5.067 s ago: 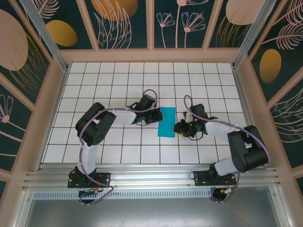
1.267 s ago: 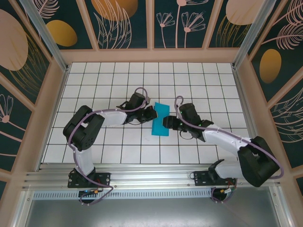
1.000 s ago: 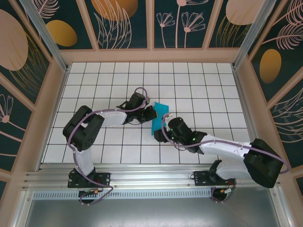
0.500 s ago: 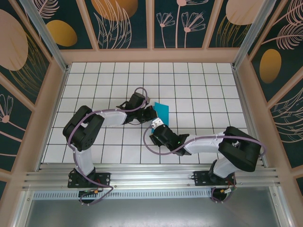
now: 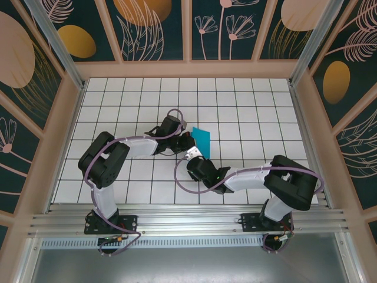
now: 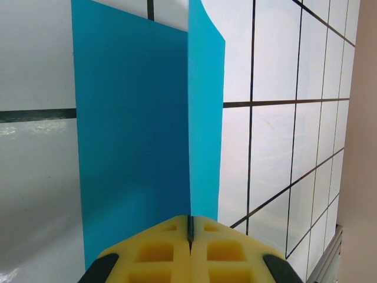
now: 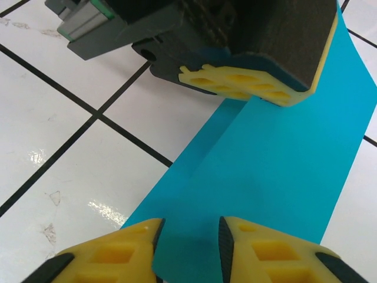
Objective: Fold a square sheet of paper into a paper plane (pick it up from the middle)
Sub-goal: Fold the triangle a second time at the center of the table.
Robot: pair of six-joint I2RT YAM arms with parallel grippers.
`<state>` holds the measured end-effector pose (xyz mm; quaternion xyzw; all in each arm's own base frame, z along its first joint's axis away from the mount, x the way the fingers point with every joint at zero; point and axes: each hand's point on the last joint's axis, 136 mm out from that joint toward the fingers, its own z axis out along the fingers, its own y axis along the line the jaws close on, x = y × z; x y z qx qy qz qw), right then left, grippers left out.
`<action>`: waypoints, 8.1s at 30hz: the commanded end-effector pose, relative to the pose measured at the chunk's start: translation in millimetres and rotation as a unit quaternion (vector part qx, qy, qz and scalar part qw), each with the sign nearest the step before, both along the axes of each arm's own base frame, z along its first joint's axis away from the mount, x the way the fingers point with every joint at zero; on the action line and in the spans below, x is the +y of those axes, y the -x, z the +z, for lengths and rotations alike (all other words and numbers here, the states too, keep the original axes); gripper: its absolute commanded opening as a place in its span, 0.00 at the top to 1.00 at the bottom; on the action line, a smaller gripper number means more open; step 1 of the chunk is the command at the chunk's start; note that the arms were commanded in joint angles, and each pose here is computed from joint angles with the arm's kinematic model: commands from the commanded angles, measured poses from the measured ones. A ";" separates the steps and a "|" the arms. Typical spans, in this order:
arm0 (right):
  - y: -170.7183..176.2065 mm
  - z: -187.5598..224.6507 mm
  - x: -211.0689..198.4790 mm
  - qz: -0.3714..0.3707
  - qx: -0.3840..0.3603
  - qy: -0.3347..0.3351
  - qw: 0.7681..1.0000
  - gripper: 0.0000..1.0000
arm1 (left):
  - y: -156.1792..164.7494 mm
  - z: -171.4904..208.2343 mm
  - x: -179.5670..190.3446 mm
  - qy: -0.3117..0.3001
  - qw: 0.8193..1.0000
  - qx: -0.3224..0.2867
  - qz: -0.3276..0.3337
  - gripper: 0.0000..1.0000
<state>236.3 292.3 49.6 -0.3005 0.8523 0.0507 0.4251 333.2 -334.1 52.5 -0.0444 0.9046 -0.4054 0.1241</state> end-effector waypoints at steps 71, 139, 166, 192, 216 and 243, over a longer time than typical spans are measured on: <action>-42.0 0.2 -35.1 0.003 0.291 -0.290 0.912 0.95 | 50.1 -59.9 37.1 -0.113 0.993 0.038 0.013 0.95; -70.5 -23.9 -42.2 0.008 0.300 -0.201 0.933 0.91 | 51.8 -56.6 33.2 -0.113 0.993 0.033 -0.010 0.93; -64.6 -46.0 -49.3 -0.003 0.319 -0.171 0.932 0.91 | 23.1 2.3 26.1 -0.081 0.996 -0.033 0.032 0.78; -62.3 -53.0 -50.4 -0.005 0.324 -0.168 0.931 0.90 | -31.8 10.2 -13.6 0.038 0.994 0.005 0.099 0.82; -63.8 -53.1 -49.2 -0.007 0.326 -0.169 0.930 0.90 | -15.6 -51.1 2.9 -0.026 0.993 0.050 0.103 0.86; -62.8 45.7 -47.3 -0.040 0.293 -0.264 0.918 0.64 | 7.6 -86.0 28.4 -0.089 0.988 0.064 0.106 0.89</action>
